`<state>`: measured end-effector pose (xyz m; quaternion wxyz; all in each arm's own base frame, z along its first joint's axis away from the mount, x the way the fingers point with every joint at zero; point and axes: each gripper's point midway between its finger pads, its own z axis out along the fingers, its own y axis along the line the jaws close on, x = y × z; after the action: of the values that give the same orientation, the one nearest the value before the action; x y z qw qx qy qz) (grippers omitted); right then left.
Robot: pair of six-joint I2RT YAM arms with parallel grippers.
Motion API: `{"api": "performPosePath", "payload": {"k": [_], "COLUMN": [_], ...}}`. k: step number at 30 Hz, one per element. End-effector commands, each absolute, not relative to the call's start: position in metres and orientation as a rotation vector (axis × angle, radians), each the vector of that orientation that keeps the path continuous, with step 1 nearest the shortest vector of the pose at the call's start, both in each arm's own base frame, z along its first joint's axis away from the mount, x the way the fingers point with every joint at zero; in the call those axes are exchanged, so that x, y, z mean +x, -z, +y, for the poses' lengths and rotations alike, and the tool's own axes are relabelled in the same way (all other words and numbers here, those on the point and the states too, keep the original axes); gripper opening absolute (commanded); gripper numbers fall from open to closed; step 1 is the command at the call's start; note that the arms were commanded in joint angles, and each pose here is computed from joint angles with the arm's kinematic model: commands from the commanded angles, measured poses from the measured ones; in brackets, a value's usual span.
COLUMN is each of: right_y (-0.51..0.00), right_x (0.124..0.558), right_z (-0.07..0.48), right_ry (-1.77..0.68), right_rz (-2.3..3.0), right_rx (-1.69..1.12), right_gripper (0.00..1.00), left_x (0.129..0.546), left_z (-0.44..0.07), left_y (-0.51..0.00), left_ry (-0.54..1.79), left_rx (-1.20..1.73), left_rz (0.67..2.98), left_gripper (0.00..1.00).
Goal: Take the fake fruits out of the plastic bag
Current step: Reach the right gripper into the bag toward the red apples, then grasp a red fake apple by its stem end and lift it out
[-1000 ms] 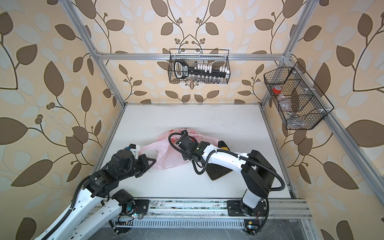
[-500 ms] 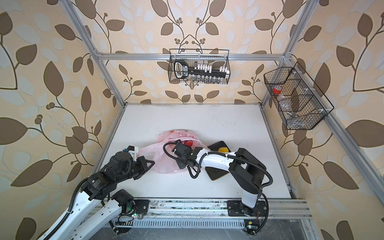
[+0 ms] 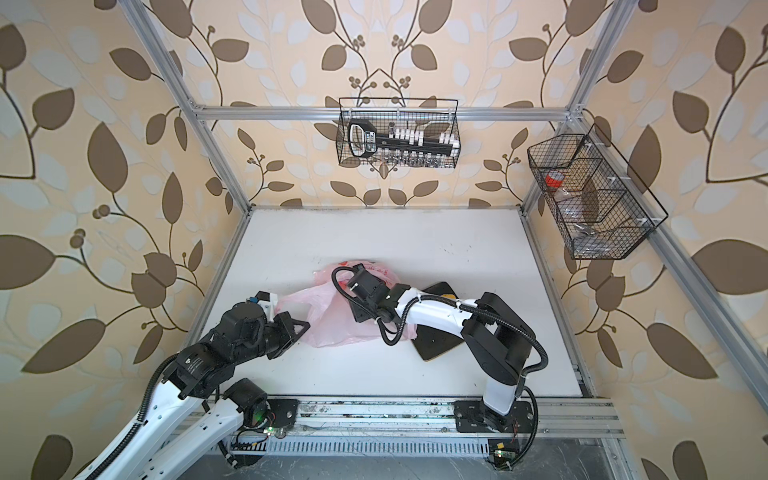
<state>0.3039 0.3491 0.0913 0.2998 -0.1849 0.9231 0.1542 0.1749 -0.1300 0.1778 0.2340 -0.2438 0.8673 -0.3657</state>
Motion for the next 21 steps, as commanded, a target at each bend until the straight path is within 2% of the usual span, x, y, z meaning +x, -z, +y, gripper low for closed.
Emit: {"api": "performPosePath", "payload": {"k": [1, 10, 21], "right_y": [-0.11, -0.091, -0.05], "right_x": [0.322, 0.37, 0.401], "right_z": [0.382, 0.406, 0.421], "right_ry": [-0.607, -0.666, -0.597], "right_rz": [2.356, 2.274, 2.269], "right_rx": [-0.324, -0.025, 0.067], "right_gripper": [0.57, 0.55, 0.58], "left_x": [0.177, 0.182, 0.184], "left_z": [-0.135, -0.143, -0.16], "left_y": [-0.185, -0.205, -0.221], "left_ry": [1.035, 1.073, 1.179], "left_rx": [-0.65, -0.603, -0.532], "left_rz": [2.368, 2.351, 2.349], "left_gripper": [0.0, 0.0, 0.0]}}
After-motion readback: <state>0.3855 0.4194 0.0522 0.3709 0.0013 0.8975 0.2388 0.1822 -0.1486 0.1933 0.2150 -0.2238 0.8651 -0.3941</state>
